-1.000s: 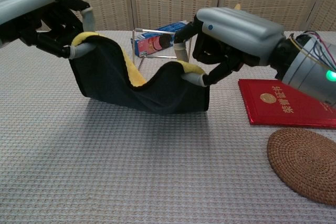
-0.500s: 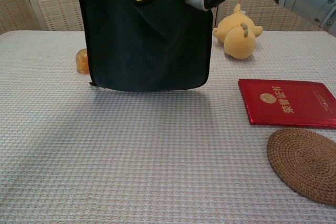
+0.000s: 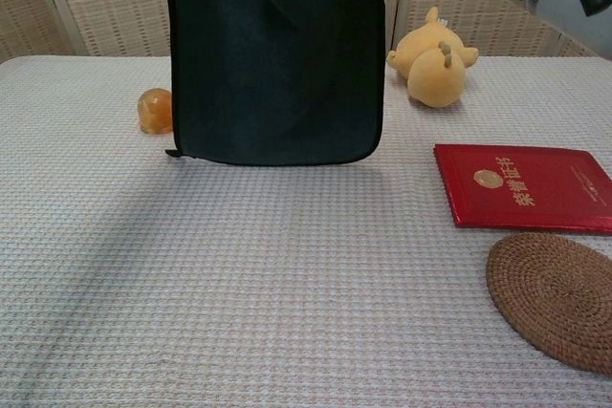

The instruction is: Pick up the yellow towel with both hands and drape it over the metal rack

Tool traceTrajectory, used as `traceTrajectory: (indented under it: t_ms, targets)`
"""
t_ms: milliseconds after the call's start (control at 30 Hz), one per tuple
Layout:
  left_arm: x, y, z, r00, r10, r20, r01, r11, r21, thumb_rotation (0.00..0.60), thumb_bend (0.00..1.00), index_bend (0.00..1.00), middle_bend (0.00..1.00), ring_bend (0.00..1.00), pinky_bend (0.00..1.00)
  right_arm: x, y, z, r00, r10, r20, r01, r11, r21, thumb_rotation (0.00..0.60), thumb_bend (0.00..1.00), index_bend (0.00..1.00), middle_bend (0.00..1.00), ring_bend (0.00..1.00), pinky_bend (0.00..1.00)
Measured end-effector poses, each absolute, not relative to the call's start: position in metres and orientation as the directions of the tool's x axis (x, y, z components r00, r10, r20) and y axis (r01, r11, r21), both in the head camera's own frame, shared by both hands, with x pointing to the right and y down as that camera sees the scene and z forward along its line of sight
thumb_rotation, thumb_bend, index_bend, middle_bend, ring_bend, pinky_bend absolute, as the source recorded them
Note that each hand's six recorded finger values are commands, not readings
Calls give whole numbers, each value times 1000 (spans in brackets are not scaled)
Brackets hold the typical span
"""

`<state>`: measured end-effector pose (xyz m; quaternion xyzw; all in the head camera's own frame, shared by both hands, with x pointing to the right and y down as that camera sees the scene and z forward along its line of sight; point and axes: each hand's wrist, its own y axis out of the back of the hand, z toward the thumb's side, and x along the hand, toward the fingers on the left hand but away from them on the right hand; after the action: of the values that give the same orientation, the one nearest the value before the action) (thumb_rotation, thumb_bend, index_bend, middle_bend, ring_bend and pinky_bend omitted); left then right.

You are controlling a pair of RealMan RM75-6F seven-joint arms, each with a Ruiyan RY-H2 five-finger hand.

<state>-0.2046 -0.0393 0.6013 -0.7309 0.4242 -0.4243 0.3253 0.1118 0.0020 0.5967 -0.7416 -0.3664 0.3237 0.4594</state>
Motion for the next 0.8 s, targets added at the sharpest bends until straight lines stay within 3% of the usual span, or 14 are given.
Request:
traceTrajectory:
  t_ms: [367,800]
  targets:
    - [-196,-68,622,202,-905,376,-313,-423,-851,600,432,678,884,786,992,110,-28,615,469,868,-160,198,-281,-939,600,416,666,1000,1000,1000]
    - [-193,-95,623,155,-908,389,-294,-419,-859,600,432,678,884,786,992,105,-54,623,448,881,-151,180,-254,-950,600,416,666,1000,1000,1000]
